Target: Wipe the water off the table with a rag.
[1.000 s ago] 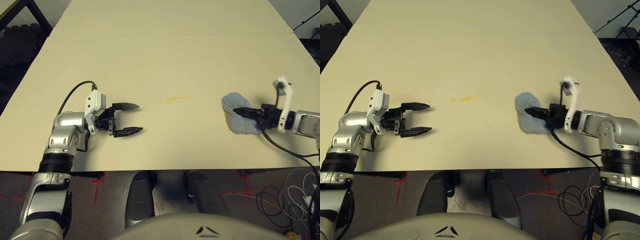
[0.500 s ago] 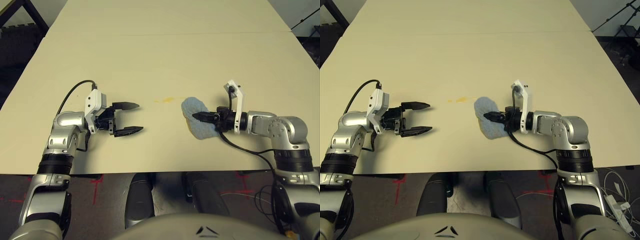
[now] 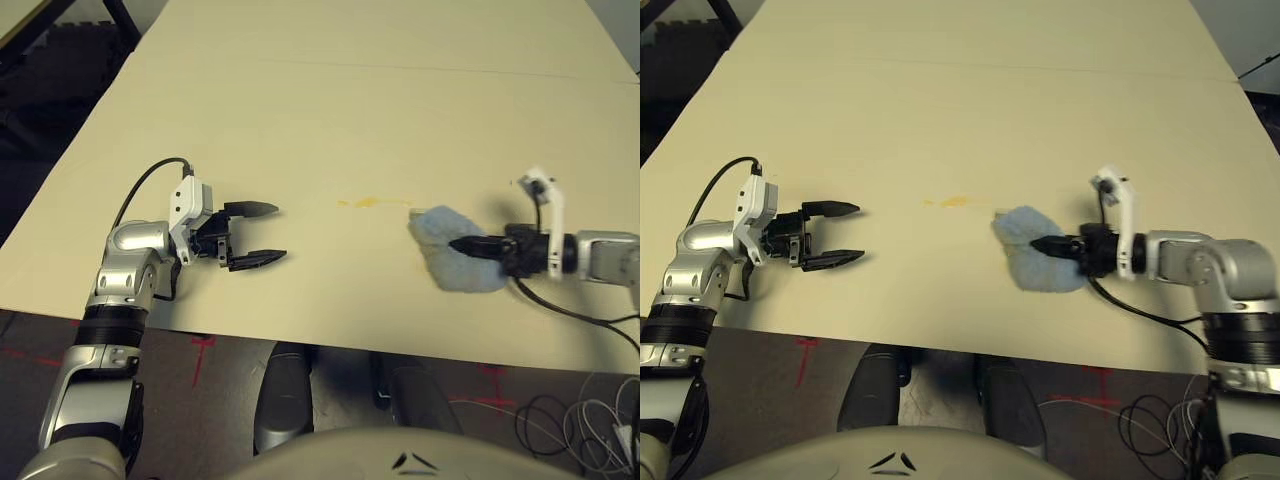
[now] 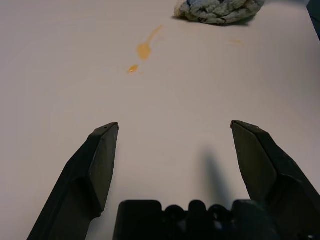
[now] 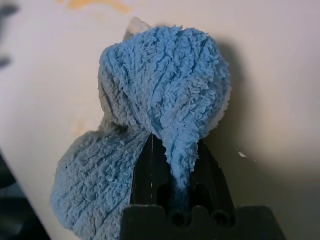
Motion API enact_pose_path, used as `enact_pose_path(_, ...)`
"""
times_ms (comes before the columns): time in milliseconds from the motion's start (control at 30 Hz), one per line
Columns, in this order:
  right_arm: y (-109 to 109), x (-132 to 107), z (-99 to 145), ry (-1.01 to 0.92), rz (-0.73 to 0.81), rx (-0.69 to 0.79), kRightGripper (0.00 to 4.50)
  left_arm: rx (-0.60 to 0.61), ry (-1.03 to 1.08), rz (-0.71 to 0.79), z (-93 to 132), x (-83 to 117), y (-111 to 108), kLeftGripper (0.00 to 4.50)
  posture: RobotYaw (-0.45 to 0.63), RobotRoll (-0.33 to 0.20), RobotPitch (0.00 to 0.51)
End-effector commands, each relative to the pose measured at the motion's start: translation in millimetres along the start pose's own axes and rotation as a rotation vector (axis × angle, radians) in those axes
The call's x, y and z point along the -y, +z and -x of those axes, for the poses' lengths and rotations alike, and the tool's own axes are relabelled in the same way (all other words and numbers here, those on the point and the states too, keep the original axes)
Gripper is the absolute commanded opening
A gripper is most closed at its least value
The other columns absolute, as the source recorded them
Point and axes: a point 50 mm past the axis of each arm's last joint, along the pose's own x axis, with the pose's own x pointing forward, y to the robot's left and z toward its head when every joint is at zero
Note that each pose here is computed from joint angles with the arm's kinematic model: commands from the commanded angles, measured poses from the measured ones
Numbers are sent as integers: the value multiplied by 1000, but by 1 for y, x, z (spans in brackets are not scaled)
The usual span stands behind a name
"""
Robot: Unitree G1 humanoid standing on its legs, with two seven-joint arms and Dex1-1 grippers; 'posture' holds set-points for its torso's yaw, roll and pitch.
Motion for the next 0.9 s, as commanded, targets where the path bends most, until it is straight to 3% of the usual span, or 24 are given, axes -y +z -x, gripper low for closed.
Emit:
enact_pose_path(33,7,12,16,-76,-7,49,104,-12,-21,-1,-2,0,-2,4500,98,0,212)
enact_pose_path(267,49,-5,1,18,15,250,101,-17,-23,0,-1,0,-3,4500,97,0,212)
enact_pose_path(467,69,-25,-39,88,14,286,99,-35,-16,-3,4,0,-6,4500,108,0,211)
enact_pose_path(700,61,-37,-100,117,-5,160,99,-41,10,-13,9,-1,-5,4500,144,0,211)
enact_pose_path(900,47,-75,-150,238,7,76,98,-44,29,-20,11,-1,-5,4500,168,0,210)
